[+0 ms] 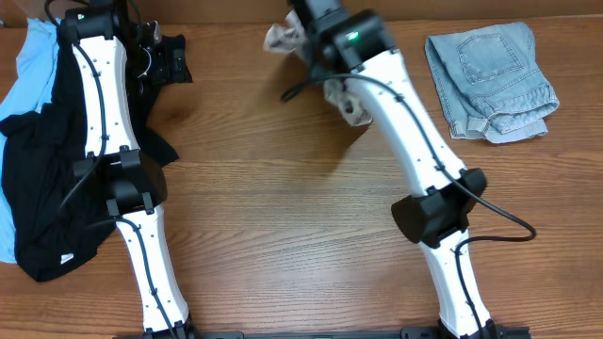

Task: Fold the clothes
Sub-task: 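Lift the folded beige shorts with the right gripper and carry them right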

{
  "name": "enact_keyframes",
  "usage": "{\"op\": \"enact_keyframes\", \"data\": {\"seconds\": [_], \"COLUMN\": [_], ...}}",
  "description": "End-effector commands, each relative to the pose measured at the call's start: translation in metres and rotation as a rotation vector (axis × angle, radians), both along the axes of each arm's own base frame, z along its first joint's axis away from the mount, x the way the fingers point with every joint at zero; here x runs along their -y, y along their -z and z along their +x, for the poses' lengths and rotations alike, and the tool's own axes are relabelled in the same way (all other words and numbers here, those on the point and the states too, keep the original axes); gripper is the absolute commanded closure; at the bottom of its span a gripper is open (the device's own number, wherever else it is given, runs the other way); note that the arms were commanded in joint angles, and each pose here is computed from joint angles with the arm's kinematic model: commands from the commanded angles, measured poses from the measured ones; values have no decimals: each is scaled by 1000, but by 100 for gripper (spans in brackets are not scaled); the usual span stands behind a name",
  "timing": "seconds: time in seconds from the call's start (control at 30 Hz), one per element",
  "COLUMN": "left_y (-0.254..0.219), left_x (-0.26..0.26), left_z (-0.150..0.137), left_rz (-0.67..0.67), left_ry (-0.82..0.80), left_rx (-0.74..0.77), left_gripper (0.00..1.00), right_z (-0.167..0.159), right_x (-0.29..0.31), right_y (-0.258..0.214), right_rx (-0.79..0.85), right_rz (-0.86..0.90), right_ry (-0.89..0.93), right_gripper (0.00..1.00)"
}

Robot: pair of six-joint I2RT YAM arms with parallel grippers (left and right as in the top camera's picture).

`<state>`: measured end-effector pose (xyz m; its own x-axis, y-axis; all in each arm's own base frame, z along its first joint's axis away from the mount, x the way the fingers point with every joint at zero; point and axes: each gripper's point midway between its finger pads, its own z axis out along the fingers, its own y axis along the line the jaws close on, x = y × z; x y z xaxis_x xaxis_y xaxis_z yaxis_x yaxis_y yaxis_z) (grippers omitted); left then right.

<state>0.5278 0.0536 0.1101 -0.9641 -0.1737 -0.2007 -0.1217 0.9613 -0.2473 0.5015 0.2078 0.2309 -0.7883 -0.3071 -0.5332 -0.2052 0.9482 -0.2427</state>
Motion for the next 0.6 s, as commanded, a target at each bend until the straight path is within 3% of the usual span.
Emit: {"op": "enact_keyframes", "data": {"seconds": [0.0, 0.2, 0.57], "left_y": [-19, -19, -20], "left_x": [-1, -1, -2], "left_z": [2, 2, 6], "left_rz": [11, 10, 13], "left_ry": [-10, -10, -11], "left_rx": [44, 43, 60], "left_gripper": [0, 0, 0], "right_z": [10, 20, 38], "right_x": [34, 105, 241], "right_y": [-60, -101, -115], "right_rx": [151, 246, 281], "right_rz": [47, 66, -99], "right_ry": [80, 204, 307], "right_gripper": [96, 96, 96]}}
